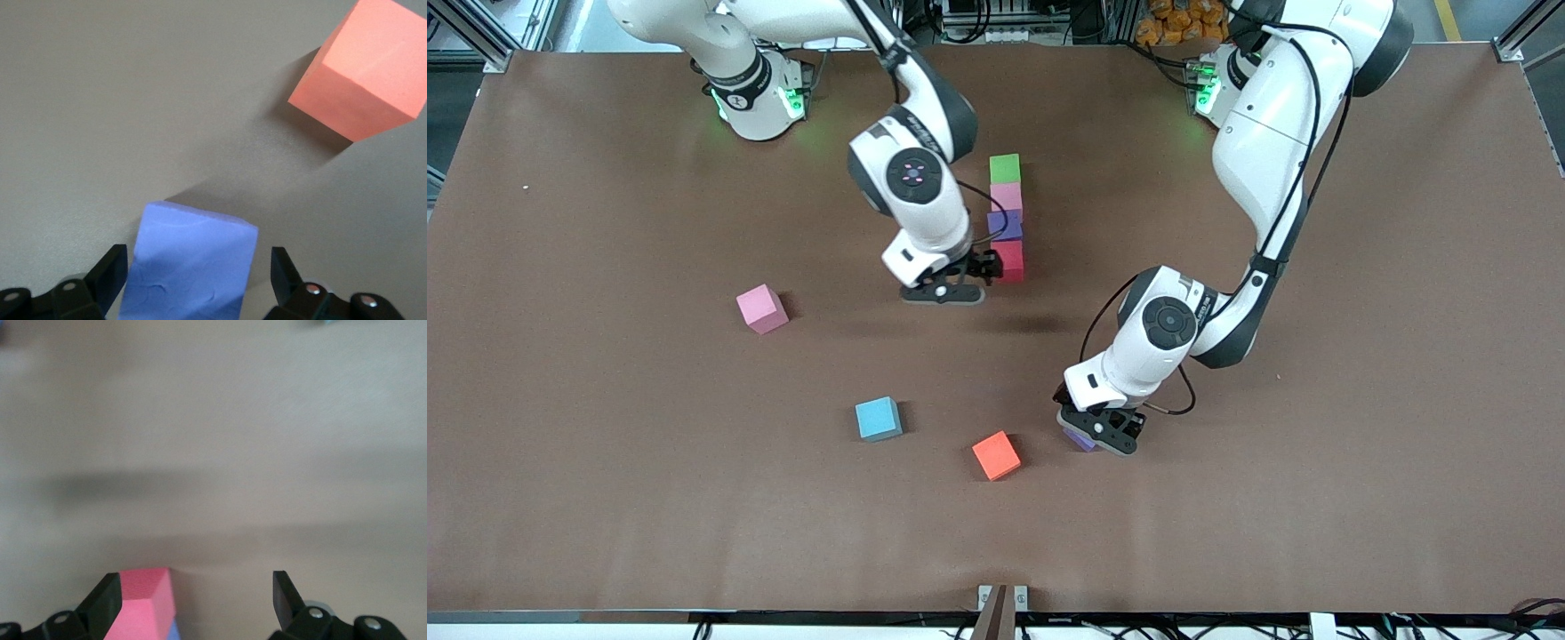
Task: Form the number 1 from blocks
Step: 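Place the red cube after purple while the left gripper grasps another purple, then withdraw the right arm to rest while the left gripper lifts purple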
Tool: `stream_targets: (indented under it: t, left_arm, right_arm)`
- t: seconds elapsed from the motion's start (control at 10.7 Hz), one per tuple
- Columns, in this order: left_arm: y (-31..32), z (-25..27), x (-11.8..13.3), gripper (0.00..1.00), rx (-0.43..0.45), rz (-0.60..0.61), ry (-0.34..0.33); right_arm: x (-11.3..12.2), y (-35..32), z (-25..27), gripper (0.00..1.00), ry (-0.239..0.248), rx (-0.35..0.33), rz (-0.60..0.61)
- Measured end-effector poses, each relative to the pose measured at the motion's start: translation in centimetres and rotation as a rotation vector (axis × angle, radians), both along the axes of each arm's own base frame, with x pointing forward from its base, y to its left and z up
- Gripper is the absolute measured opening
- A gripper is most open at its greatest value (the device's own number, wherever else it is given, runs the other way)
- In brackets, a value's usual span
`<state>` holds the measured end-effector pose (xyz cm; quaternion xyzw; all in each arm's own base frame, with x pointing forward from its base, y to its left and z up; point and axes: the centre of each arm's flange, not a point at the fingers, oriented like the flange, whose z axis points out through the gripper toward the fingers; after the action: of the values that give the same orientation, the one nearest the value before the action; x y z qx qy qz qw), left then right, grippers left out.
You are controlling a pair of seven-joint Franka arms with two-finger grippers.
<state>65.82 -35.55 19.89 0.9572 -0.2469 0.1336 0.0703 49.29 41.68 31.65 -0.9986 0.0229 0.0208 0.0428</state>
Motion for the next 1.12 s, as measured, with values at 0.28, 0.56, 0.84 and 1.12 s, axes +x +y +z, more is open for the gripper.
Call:
stream_targets:
  t: [0.28,0.56,0.84,1.12]
  left_arm:
    - [-0.1,0.4,0.2,0.6,0.001,0.002,-0.01]
    - [-0.1,1.2,0.5,0.59,-0.015,0.06,-0.009]
    - [-0.6,3.8,0.3,0.59,-0.022,0.19,0.047]
    - [-2.4,8.0,-1.2,0.55,-0.015,0.319,0.111]
  right_arm:
    - [4.6,-7.1,1.7,1.0,-0.01,0.0,0.085]
    - [8.4,-12.8,2.0,1.0,-0.038,0.008,0.126]
    - [11.4,-18.1,3.8,1.0,-0.084,-0.009,0.119]
    - [11.7,-20.3,8.1,1.0,-0.102,-0.054,0.129]
